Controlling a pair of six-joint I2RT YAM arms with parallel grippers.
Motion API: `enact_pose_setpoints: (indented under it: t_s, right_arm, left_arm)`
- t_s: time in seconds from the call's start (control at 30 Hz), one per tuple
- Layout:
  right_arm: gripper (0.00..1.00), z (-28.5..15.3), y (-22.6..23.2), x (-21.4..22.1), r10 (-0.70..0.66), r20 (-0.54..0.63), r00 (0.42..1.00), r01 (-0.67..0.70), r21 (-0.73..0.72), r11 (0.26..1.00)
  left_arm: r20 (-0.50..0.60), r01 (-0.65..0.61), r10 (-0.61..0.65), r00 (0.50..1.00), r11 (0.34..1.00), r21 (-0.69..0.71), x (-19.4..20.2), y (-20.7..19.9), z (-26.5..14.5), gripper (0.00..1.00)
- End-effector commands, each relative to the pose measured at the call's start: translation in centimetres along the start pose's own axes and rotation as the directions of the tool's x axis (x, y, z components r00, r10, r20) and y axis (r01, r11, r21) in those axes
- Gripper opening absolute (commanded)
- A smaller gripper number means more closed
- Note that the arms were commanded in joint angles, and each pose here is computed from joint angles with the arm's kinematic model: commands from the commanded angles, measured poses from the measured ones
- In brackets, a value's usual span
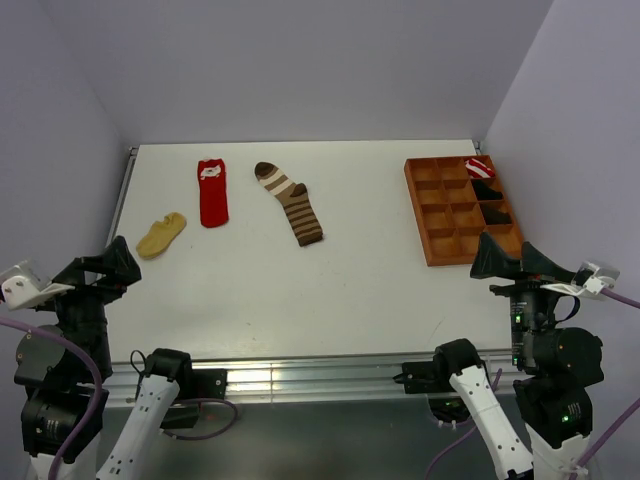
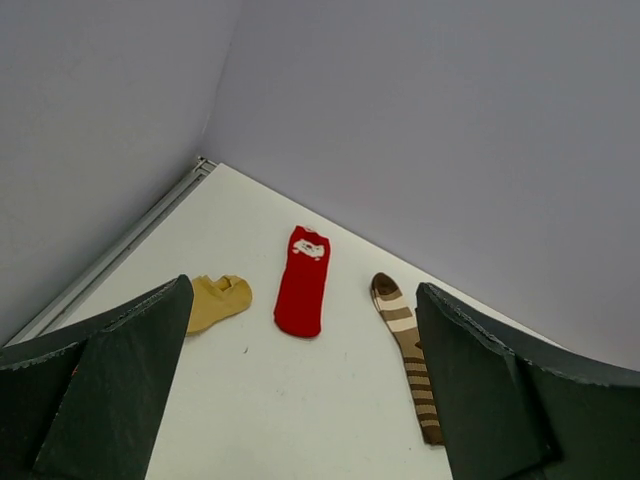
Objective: Roll the socks
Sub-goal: Move the sock to the center of the board.
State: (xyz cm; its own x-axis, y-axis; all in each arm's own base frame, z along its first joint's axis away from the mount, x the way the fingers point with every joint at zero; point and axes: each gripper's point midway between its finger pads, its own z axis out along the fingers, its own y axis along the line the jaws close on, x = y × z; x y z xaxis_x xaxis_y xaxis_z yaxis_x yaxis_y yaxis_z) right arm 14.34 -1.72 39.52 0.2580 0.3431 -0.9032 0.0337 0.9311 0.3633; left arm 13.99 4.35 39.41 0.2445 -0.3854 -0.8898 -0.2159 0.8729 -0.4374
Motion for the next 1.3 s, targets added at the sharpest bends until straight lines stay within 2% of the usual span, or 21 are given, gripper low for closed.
enact_pose_setpoints:
  t_s: [0.0, 0.1, 0.3, 0.4, 0.5, 0.57, 0.67, 0.7, 0.73, 0.83, 0.97, 1.03, 1.1, 1.2, 1.27]
  right_arm:
    - [1.0, 0.0, 0.7, -0.5, 0.027, 0.006, 1.0, -0.027, -0.03, 0.999]
    - [1.0, 0.5, 1.4, 0.7, 0.049, -0.049, 0.998, -0.052, -0.045, 0.998]
    - [1.0, 2.3, 3.0, 4.8, 0.065, -0.239, 0.969, -0.082, -0.063, 0.995]
    - [1.0, 3.0, 3.1, 7.2, 0.115, -0.316, 0.942, -0.127, -0.018, 0.992]
    - [1.0, 3.4, 4.8, 9.6, 0.085, -0.381, 0.921, -0.139, -0.117, 0.983]
    - [1.0, 3.3, 5.4, 11.7, 0.085, -0.435, 0.896, -0.164, -0.146, 0.976]
    - [1.0, 3.2, 6.1, 13.4, 0.092, -0.481, 0.872, -0.197, -0.174, 0.965]
    - [1.0, 3.2, 6.3, 13.8, 0.088, -0.49, 0.867, -0.202, -0.186, 0.962]
    - [1.0, 3.2, 6.6, 13.9, 0.089, -0.49, 0.867, -0.211, -0.201, 0.957]
    - [1.0, 3.0, 7.0, 14.7, 0.083, -0.512, 0.855, -0.227, -0.224, 0.948]
    - [0.99, 2.6, 7.2, 15.5, 0.086, -0.526, 0.846, -0.245, -0.241, 0.939]
    - [0.99, 2.6, 7.3, 15.6, 0.086, -0.525, 0.847, -0.247, -0.246, 0.937]
    - [0.98, 2.5, 7.1, 16.0, 0.082, -0.53, 0.844, -0.242, -0.241, 0.94]
    - [0.97, 2.5, 7.0, 16.1, 0.084, -0.535, 0.841, -0.242, -0.234, 0.942]
    - [0.96, 2.4, 7.1, 16.1, 0.08, -0.539, 0.839, -0.246, -0.242, 0.939]
  left_arm:
    - [0.018, 0.032, -0.032, 0.999, 0.999, -0.001, -0.6, -0.2, 0.1, 0.99]
    - [-0.014, 0.033, -0.034, 0.999, 0.999, -0.005, 0.3, -0.6, 1.0, 0.99]
    - [-0.188, 0.002, -0.01, 0.982, 0.999, -0.042, 5.0, -2.0, 4.7, 0.99]
    - [-0.277, 0.001, -0.023, 0.961, 0.997, -0.08, 8.3, -2.5, 7.0, 1.0]
    - [-0.356, 0.021, -0.058, 0.933, 0.994, -0.107, 12.1, -3.3, 9.5, 0.99]
    - [-0.422, -0.018, -0.048, 0.905, 0.988, -0.152, 15.3, -3.0, 11.2, 1.0]
    - [-0.435, -0.059, -0.06, 0.898, 0.965, -0.255, 18.5, -2.0, 14.5, 1.0]
    - [-0.405, -0.05, -0.071, 0.911, 0.958, -0.281, 18.7, -1.9, 15.8, 1.0]
    - [-0.423, -0.064, -0.079, 0.903, 0.948, -0.313, 20.6, -1.5, 17.1, 0.99]
    - [-0.427, -0.03, -0.146, 0.893, 0.925, -0.379, 23.9, -0.2, 20.7, 0.97]
    - [-0.403, -0.013, -0.227, 0.887, 0.859, -0.513, 27.0, 4.1, 24.1, 0.95]
    - [-0.41, -0.008, -0.247, 0.878, 0.849, -0.528, 28.9, 5.0, 25.5, 0.94]
    - [-0.415, -0.042, -0.227, 0.881, 0.837, -0.546, 29.6, 6.5, 26.4, 0.91]
    - [-0.425, -0.101, -0.173, 0.888, 0.831, -0.548, 30.6, 7.4, 28.5, 0.83]
    - [-0.456, -0.137, -0.161, 0.875, 0.822, -0.553, 32.4, 8.5, 29.0, 0.78]
